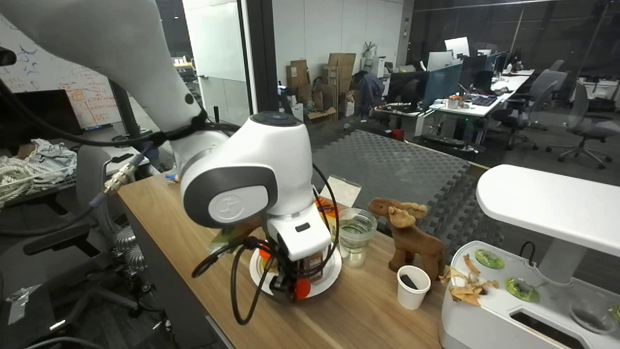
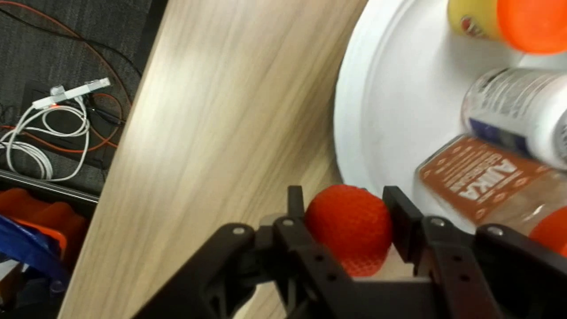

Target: Put the left clear cup in the clear cup near the moose, then put the bottles and orange plushie surrounding the white plate on the white plate

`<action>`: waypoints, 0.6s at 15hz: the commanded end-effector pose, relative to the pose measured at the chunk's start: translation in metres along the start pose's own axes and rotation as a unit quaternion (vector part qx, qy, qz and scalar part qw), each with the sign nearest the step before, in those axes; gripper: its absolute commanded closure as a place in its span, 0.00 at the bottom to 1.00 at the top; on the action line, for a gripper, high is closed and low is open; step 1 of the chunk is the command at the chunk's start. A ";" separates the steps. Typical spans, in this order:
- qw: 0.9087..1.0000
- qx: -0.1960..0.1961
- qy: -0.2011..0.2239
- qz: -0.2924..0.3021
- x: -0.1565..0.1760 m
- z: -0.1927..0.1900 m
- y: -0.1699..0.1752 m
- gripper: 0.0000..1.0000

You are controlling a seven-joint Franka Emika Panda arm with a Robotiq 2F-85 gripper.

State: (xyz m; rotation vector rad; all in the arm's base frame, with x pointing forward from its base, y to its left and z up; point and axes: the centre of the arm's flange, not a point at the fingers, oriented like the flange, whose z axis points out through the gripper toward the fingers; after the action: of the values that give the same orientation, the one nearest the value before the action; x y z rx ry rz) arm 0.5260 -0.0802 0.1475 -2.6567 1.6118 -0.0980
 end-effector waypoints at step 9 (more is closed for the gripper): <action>0.991 0.045 -0.013 -0.125 -0.064 -0.006 -0.026 0.76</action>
State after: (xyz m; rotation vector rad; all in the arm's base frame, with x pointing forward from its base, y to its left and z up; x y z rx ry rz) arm 0.5255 -0.0123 0.1491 -2.7535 1.3115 -0.1006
